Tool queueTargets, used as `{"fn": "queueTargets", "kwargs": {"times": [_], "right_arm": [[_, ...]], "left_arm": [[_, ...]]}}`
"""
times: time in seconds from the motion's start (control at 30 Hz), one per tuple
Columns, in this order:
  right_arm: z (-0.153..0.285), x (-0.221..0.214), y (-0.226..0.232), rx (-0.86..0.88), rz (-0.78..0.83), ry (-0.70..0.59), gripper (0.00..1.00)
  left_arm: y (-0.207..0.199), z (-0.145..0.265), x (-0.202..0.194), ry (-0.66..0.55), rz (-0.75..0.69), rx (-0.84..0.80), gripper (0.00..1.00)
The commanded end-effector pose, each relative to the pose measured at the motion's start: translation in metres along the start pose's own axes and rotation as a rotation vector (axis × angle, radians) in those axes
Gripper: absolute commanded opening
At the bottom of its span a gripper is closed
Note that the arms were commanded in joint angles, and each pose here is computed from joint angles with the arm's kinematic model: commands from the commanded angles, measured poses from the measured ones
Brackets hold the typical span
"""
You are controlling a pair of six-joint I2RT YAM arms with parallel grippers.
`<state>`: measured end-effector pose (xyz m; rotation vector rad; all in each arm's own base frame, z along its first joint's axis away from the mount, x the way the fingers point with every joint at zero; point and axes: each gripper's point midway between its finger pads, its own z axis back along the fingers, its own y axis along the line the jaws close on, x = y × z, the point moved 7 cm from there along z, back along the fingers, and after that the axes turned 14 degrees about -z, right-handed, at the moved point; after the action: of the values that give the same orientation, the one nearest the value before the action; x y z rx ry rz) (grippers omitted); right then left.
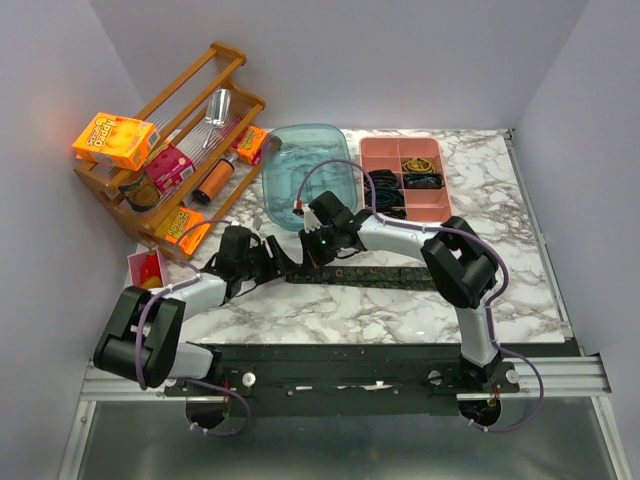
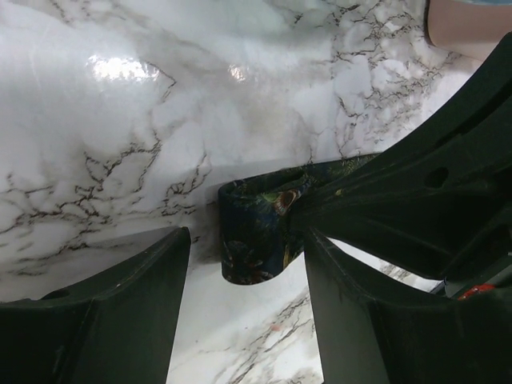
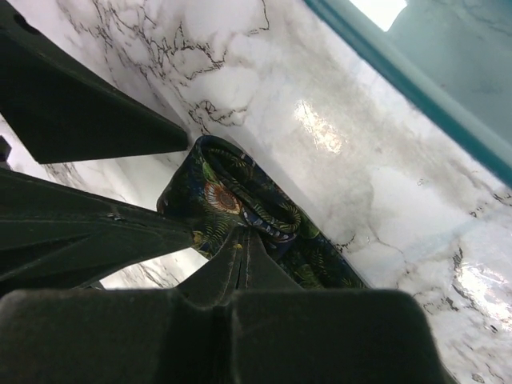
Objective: Roll the ties
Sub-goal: Roll the tie at the center of the board.
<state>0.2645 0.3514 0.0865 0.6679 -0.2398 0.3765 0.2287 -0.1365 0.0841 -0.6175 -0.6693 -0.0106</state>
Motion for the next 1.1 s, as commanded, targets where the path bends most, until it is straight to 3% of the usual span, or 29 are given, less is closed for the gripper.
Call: {"fn": "queueTargets", "kwargs": {"times": [0.0, 0.17, 0.3, 0.6, 0.8, 1.07], "right_arm": [[-0.009, -0.017, -0.018, -0.077, -0.014, 0.038, 0.01], [-0.008, -0.016, -0.016, -0.058, -0.016, 0.031, 0.01], [-0.006, -0.015, -0.013, -0.031, -0.013, 0.026, 0.01], [0.003, -0.007, -0.003, 0.001, 0.001, 0.004, 0.01], [0.007, -0.001, 0.005, 0.026, 0.014, -0.006, 0.01], [-0.003, 0.002, 0.005, 0.042, 0.004, 0.019, 0.01]], "left_arm": [[-0.005, -0.007, 0.003, -0.027, -0.005, -0.089, 0.65], [-0.002, -0.017, -0.001, -0.025, 0.011, -0.122, 0.52], [-0.003, -0.020, -0.001, -0.037, 0.016, -0.141, 0.30], [-0.005, -0.011, 0.012, -0.038, -0.050, -0.076, 0.05], [-0.006, 0.002, 0.023, -0.002, -0.123, 0.031, 0.00], [-0.016, 0.008, 0.029, 0.035, -0.223, 0.166, 0.00]]}}
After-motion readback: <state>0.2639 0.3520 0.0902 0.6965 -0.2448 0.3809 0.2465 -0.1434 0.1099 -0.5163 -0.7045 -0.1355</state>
